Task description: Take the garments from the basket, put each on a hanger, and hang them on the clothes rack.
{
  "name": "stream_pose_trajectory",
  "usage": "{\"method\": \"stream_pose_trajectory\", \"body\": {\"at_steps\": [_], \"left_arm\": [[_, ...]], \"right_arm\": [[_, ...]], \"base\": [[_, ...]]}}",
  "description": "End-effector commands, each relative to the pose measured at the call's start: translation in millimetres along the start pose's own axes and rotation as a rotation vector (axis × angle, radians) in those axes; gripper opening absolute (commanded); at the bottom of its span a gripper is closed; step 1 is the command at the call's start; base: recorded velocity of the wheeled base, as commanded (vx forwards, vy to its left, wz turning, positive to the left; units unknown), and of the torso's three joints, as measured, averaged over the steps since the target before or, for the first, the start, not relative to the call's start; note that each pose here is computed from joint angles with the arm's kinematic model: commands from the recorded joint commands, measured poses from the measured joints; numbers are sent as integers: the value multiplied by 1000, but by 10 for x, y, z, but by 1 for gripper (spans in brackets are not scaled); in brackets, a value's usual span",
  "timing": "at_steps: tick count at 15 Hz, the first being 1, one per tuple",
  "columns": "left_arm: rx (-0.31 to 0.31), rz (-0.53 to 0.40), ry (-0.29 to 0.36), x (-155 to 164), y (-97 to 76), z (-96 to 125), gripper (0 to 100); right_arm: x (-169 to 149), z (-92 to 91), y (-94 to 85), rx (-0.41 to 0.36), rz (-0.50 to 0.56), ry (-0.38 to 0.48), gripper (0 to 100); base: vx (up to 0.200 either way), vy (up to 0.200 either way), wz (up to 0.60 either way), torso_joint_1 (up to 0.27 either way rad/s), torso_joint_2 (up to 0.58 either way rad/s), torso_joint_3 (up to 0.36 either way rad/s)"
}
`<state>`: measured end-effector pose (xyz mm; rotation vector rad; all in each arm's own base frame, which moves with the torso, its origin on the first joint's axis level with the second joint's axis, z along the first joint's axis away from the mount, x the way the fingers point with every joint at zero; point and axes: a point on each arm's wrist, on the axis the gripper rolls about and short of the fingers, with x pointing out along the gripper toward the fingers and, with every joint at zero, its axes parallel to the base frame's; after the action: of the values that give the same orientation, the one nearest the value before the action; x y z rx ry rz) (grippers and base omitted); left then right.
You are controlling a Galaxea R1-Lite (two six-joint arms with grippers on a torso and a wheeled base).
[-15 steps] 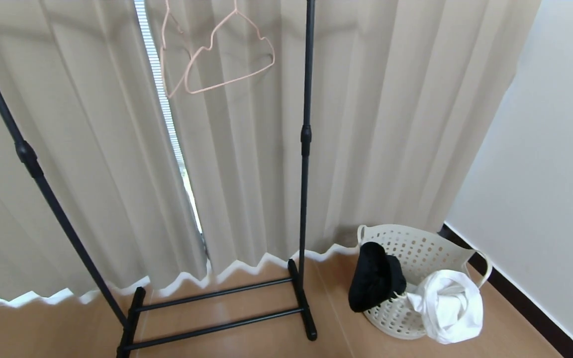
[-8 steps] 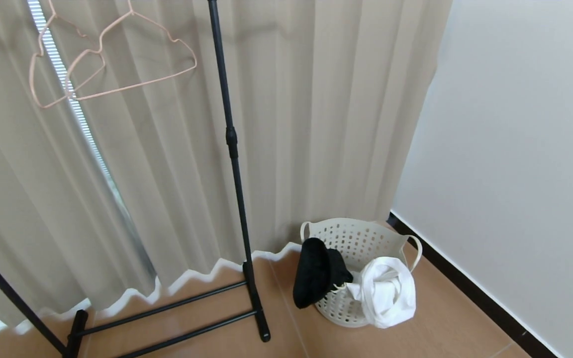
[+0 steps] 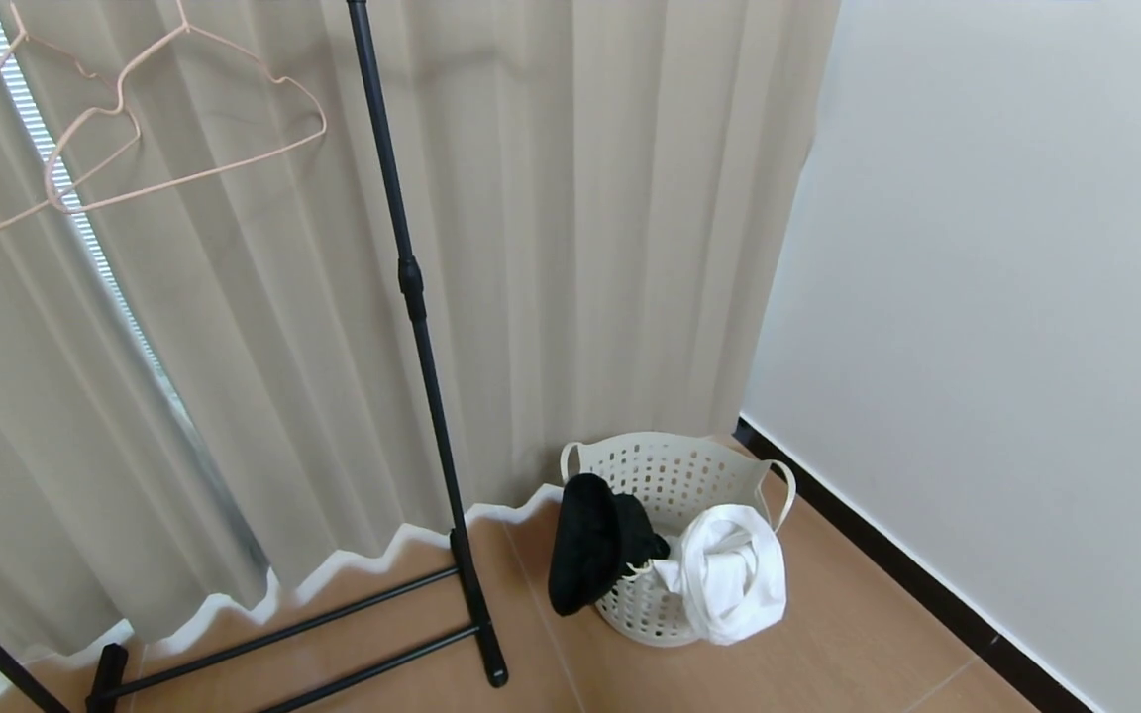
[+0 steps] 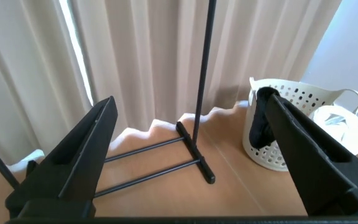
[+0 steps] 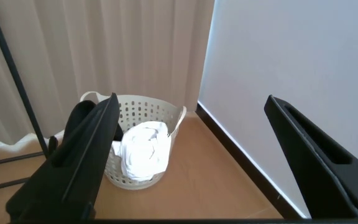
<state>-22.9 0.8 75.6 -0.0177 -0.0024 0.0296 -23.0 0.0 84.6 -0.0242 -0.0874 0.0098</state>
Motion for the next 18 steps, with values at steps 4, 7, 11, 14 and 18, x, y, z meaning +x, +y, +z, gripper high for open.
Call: {"method": "stream_pose_trajectory", "body": {"at_steps": [4, 7, 11, 14, 18], "left_arm": [[-1, 1, 1, 1, 0, 0, 100], [-1, 1, 1, 1, 0, 0, 100], [-1, 1, 1, 1, 0, 0, 100], [1, 0, 1, 1, 0, 0, 100], [-5, 9, -1, 1, 2, 2, 100]], "right_arm": [[0, 0, 0, 0, 0, 0, 100], [0, 0, 0, 0, 0, 0, 100], [0, 0, 0, 0, 0, 0, 100], [0, 0, 0, 0, 0, 0, 100], [0, 0, 0, 3, 0, 0, 100]], "base": [[150, 0, 0, 1, 3, 4], [0, 0, -200, 4, 1, 1], [0, 0, 0, 0, 0, 0], [133, 0, 0, 0, -2, 0], [100, 0, 0, -2, 1, 1]]}}
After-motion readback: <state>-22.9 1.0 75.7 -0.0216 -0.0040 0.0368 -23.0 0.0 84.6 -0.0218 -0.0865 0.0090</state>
